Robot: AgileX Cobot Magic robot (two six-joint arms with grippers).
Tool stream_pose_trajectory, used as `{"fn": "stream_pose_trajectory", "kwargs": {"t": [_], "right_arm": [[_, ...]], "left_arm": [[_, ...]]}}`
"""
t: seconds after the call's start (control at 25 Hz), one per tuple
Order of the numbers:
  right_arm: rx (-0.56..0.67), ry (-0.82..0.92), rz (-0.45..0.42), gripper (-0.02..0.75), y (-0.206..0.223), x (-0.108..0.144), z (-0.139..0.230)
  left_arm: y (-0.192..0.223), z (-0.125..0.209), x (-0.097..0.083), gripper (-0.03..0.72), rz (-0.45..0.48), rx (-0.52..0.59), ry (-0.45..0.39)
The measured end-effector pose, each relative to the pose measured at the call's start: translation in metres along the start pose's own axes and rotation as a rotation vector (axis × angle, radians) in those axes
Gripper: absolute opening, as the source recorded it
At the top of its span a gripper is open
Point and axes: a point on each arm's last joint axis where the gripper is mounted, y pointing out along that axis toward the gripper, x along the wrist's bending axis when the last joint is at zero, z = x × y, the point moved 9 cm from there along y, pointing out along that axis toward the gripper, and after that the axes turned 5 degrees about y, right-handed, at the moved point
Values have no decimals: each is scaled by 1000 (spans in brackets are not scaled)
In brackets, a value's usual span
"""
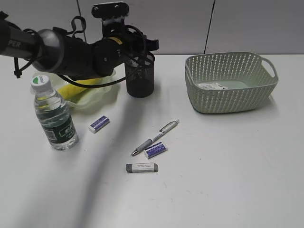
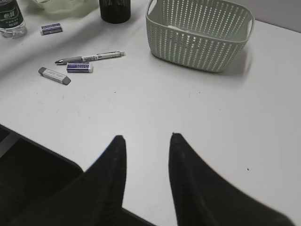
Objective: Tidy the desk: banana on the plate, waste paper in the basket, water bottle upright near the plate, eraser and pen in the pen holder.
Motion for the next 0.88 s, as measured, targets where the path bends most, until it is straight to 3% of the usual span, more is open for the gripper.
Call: {"fn": "stream_pose_trajectory", "kwargs": {"t": [0.16,0.48,0.68,0.88], "right_arm": [[0,0,0,262,0,0,0],[0,0,0,262,0,0,0],[0,1,0,261,0,0,0],[0,1,0,261,0,0,0]], "left_arm": [[-1,-2,0,311,1,-4,-1],[-36,-70,-19,328,71,-30,3],[-94,-109,-38,328,176,101,211],[-174,-137,-27,328,172,269,414]]}}
